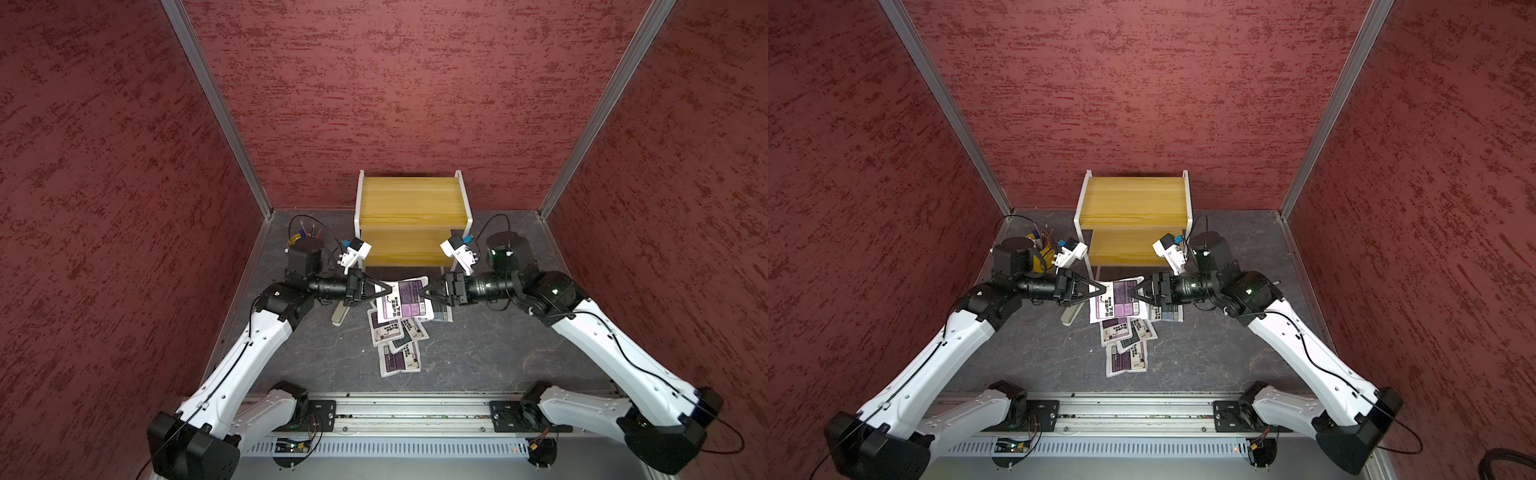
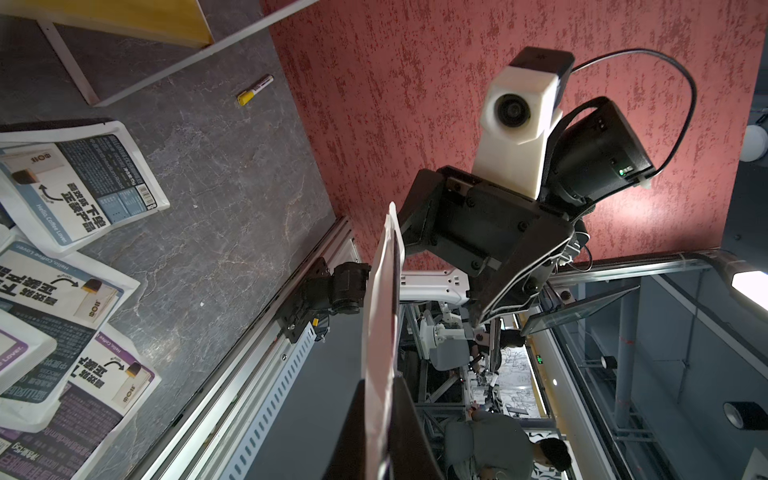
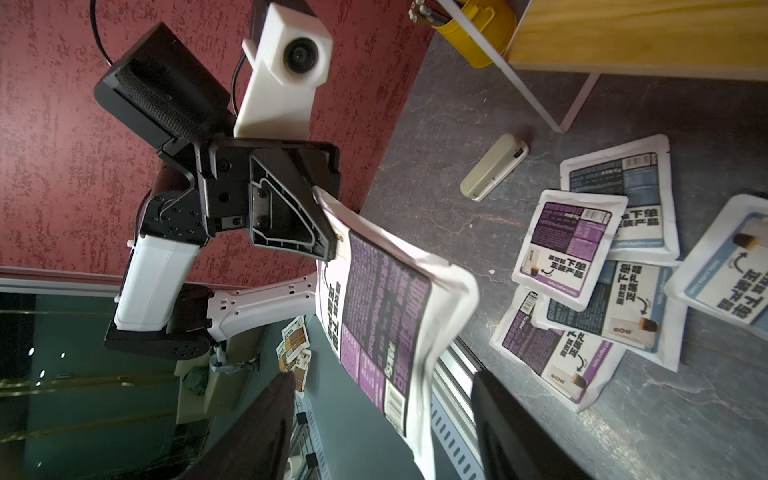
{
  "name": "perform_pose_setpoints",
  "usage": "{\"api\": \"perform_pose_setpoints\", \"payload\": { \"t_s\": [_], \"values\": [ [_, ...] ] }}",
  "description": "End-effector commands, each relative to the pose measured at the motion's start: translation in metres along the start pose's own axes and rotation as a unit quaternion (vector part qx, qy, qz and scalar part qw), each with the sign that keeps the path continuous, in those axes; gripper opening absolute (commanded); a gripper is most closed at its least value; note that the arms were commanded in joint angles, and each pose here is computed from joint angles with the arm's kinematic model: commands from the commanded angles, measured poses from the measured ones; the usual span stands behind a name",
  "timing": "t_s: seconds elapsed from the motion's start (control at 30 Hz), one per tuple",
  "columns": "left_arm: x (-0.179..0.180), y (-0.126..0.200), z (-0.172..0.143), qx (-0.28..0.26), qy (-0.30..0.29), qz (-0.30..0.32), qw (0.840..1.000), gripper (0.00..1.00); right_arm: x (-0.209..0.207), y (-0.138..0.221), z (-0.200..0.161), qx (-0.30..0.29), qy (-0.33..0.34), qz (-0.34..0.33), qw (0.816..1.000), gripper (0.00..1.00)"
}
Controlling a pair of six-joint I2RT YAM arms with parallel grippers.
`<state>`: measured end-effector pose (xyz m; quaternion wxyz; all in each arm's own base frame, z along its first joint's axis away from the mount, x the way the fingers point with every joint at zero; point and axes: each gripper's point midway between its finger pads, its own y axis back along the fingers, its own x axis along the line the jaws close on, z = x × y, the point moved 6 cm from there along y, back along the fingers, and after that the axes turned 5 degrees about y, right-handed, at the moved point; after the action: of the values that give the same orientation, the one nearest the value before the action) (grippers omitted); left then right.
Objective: Place the bagged coffee beans on the shelf by color
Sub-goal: Place the bagged coffee beans on the shelf.
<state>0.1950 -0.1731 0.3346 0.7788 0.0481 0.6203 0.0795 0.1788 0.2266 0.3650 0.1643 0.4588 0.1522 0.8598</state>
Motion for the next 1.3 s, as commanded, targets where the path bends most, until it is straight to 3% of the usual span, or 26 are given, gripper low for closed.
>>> {"api": "perform_pose_setpoints", "payload": {
  "t_s": [0.0, 0.17, 0.37, 0.47, 0.67, 0.93, 1.27],
  "values": [
    [-0.030, 0.014, 0.010, -0.056, -0.037, -0.021, 0.998, 0.04, 0.022, 0.020, 0.017, -0.059, 0.019, -0.003, 0.998, 0.73],
    [-0.069, 0.039, 0.030, -0.183, -0.073, -0.009, 0.980, 0.04, 0.048, 0.038, 0.040, -0.123, 0.021, 0.018, 0.992, 0.77],
    [-0.102, 0.073, 0.055, -0.383, -0.080, -0.037, 0.920, 0.04, 0.081, 0.037, 0.077, -0.167, 0.023, 0.108, 0.980, 0.80],
    [-0.115, 0.083, 0.062, -0.438, -0.093, -0.055, 0.892, 0.04, 0.090, 0.030, 0.090, -0.171, 0.027, 0.138, 0.975, 0.80],
    [-0.131, 0.077, 0.067, -0.480, -0.114, -0.084, 0.866, 0.02, 0.096, 0.011, 0.106, -0.170, 0.033, 0.164, 0.971, 0.78],
    [-0.136, 0.042, 0.066, -0.458, -0.126, -0.107, 0.874, 0.02, 0.103, -0.011, 0.121, -0.169, 0.034, 0.188, 0.967, 0.76],
    [-0.132, 0.035, 0.059, -0.470, -0.130, -0.096, 0.868, 0.02, 0.110, -0.012, 0.125, -0.178, 0.037, 0.196, 0.964, 0.59]
  ]
}}
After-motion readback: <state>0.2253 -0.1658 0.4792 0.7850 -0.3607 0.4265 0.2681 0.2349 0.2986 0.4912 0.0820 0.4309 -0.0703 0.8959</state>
